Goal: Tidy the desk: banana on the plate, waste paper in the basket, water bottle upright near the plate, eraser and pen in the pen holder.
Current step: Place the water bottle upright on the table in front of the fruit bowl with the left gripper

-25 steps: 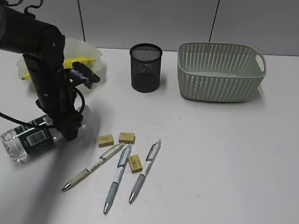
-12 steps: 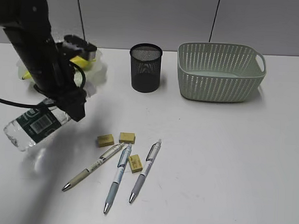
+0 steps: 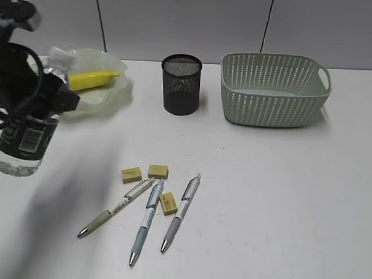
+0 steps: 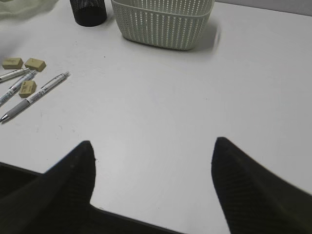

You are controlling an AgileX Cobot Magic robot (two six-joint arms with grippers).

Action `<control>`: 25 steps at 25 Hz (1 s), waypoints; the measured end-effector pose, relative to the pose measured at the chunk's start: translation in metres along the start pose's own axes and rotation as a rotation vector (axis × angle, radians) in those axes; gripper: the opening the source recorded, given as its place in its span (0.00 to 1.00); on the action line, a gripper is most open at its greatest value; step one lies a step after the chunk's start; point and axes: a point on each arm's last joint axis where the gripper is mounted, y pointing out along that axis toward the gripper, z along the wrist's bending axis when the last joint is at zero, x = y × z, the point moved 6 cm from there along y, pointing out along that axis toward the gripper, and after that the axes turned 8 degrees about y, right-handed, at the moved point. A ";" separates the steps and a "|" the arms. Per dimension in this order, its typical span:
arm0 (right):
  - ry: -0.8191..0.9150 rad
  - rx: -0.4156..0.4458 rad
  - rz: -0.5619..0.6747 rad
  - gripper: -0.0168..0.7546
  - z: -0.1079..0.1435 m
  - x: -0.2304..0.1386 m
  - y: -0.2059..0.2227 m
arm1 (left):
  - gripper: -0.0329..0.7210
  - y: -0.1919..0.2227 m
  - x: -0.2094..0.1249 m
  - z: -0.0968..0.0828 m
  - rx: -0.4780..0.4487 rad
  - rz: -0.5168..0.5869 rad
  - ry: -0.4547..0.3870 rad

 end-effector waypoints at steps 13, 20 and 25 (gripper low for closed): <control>0.000 0.000 -0.001 0.78 0.000 0.000 0.000 | 0.69 -0.002 -0.018 0.031 0.262 -0.345 -0.284; 0.000 0.000 -0.001 0.78 0.000 0.000 0.000 | 0.69 0.026 -0.004 0.027 0.236 -0.504 -0.183; 0.000 0.000 -0.001 0.78 0.000 0.000 0.000 | 0.69 0.044 -0.007 0.025 0.231 -0.553 -0.163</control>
